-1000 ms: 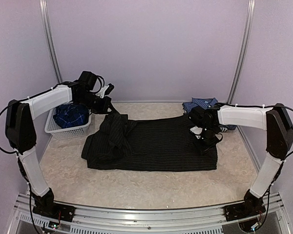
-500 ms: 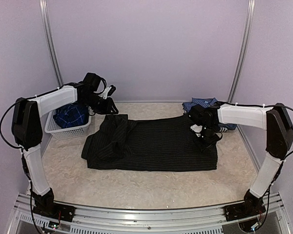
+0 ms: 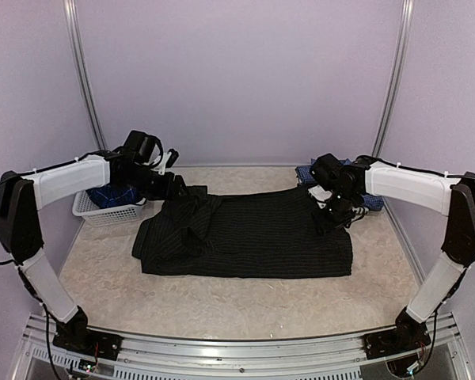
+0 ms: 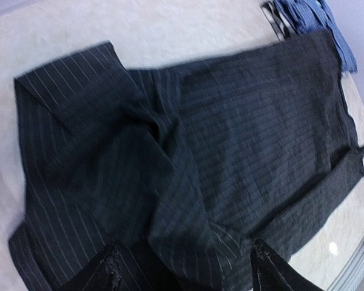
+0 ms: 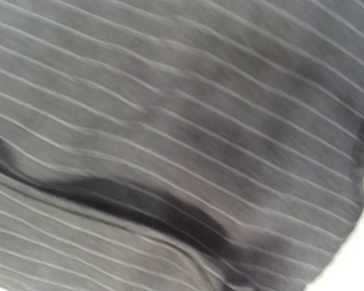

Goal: Fold and stack the long sleeve shirts
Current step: Fold the flattened shirt at the center of the board, then move the 1/3-folded shirt to the center of the board.

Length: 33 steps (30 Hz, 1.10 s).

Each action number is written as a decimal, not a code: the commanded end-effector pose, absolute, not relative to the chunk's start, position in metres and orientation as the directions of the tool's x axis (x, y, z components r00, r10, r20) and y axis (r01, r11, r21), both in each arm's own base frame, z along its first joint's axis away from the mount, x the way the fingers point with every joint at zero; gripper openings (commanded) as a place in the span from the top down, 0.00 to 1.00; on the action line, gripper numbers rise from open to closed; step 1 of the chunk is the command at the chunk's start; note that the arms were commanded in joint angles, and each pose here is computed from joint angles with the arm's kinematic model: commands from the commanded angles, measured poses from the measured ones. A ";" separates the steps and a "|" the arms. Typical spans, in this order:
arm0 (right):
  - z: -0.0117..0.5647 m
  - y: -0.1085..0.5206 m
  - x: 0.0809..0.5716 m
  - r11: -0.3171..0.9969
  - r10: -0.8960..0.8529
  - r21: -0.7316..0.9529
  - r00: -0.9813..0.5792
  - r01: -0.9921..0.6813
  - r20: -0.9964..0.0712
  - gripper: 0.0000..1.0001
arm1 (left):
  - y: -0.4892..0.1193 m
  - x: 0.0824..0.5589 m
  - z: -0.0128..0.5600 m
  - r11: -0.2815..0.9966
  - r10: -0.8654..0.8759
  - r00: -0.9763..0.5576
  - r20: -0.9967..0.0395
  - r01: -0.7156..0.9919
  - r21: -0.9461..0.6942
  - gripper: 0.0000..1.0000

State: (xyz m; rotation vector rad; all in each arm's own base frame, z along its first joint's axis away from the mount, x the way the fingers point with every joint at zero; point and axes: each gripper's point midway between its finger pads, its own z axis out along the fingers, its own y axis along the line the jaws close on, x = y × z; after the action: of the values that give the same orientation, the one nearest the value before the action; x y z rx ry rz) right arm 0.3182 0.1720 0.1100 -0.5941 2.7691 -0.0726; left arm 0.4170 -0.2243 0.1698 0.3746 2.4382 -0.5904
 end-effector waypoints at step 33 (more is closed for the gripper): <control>0.071 0.229 0.317 0.860 -0.441 0.118 -0.839 -0.497 -0.320 0.53 | -0.138 0.350 0.058 0.988 0.000 -0.927 -0.376 0.059 -0.144 0.90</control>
State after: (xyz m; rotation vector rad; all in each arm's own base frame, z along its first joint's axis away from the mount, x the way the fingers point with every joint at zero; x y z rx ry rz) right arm 0.3227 0.2268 0.0857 -0.6851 2.7254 0.2733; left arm 0.3459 -0.1662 0.0594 0.2193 2.7531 -0.3355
